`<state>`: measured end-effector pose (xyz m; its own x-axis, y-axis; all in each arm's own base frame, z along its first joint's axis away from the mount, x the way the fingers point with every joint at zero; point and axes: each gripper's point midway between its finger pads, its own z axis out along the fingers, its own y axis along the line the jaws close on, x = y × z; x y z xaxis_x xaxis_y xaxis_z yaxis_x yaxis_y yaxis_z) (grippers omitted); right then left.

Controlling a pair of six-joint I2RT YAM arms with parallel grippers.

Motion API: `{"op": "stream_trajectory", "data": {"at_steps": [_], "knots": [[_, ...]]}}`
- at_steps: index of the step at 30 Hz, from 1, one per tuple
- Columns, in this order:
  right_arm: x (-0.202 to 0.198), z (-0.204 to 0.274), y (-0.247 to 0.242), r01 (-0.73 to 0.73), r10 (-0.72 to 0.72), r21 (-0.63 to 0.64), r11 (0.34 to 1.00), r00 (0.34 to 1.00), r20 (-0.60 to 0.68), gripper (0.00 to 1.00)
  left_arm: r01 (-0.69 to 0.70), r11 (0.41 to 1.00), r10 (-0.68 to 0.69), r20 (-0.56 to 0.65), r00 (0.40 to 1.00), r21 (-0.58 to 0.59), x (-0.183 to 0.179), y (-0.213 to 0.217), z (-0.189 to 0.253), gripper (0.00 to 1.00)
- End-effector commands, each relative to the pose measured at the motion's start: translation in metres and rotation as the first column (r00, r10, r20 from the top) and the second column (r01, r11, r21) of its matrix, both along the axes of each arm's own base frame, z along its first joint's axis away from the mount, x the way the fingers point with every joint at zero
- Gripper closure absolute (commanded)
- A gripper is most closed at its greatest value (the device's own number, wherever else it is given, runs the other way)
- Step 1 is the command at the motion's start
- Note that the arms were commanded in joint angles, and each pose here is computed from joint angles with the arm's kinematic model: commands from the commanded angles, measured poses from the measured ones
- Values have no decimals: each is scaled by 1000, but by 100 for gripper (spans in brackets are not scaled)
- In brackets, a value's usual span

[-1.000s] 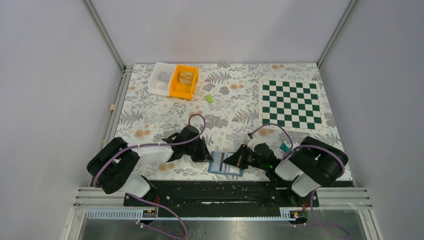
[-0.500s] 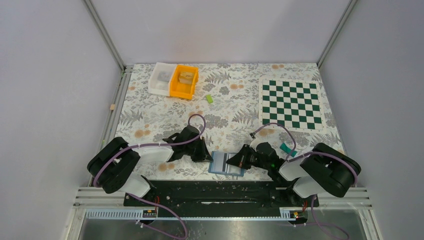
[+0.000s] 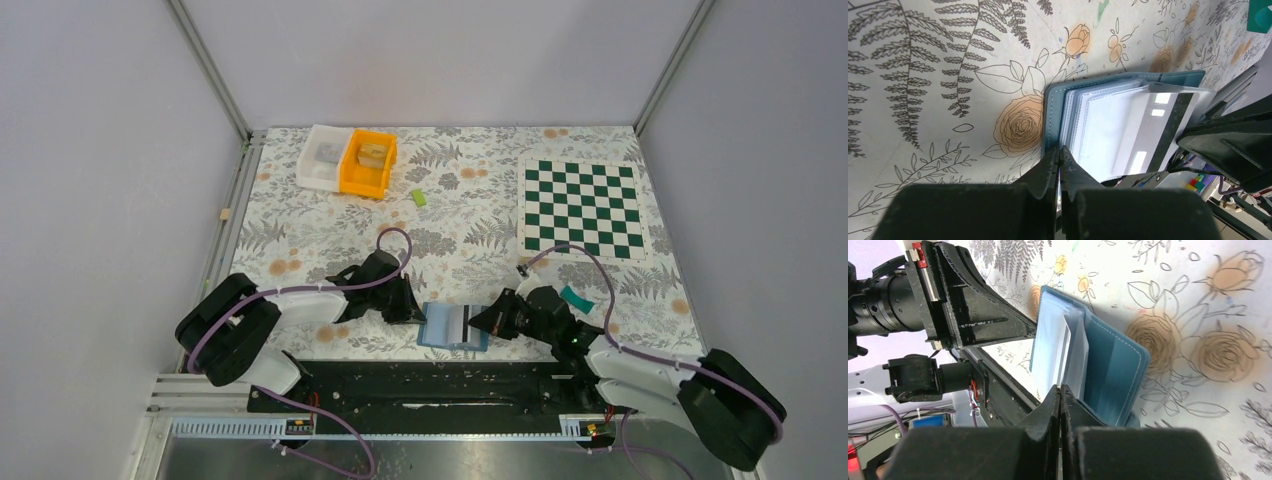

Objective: Take the credit cards out of the card holder
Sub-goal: Remove the credit card from the card holder.

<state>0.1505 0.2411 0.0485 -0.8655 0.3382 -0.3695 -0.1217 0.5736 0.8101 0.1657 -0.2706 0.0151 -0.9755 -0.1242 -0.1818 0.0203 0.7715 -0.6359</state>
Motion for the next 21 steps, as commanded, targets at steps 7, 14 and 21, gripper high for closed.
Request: {"op": "stream_trajectory", "data": {"at_steps": [7,14,21], "knots": [[7,18,-25,76,-72,-113,991,997,41,100,5,990,-13,55,998,137,-4,25,-2,82],[8,33,-19,73,-71,-85,994,997,34,100,38,996,-60,268,962,86,26,10,61,65],[11,46,-14,79,-78,-53,995,996,31,100,146,988,-152,461,875,49,21,-10,106,55]]}}
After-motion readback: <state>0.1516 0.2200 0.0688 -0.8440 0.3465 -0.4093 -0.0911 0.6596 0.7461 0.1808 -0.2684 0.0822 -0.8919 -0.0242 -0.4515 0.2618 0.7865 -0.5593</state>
